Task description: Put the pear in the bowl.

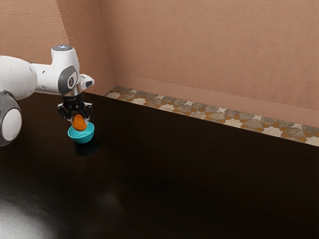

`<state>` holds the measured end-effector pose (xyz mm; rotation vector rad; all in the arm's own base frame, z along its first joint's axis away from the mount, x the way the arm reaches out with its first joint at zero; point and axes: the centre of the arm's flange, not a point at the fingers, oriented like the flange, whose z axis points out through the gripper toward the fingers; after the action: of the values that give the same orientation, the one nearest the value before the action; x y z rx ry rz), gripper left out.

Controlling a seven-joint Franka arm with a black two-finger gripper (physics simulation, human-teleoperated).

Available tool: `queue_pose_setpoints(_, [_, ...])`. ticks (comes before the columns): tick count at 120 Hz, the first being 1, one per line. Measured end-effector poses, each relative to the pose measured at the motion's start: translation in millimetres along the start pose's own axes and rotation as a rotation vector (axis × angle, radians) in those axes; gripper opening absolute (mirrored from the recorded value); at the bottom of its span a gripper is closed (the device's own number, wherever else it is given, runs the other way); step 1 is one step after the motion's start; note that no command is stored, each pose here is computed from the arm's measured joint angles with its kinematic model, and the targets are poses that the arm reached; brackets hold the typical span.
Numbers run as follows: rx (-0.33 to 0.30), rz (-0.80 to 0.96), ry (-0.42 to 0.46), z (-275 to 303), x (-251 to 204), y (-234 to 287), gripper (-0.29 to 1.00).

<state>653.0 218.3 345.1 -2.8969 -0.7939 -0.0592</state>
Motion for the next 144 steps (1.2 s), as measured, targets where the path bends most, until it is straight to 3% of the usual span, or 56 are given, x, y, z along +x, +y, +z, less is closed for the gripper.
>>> queue_pose_setpoints(12, [0.0, -0.014, -0.001, 5.2, 4.4, -3.7, 0.1])
queue_pose_setpoints(80, [-0.041, 0.0, -0.011, 5.7, 4.2, -0.5, 0.6])
queue_pose_setpoints(115, [-0.147, 0.216, 0.1, -176.3, -51.7, 56.4, 0.68])
queue_pose_setpoints(144, [-0.131, 0.52, 0.213, -313.7, -140.5, 121.3, 0.69])
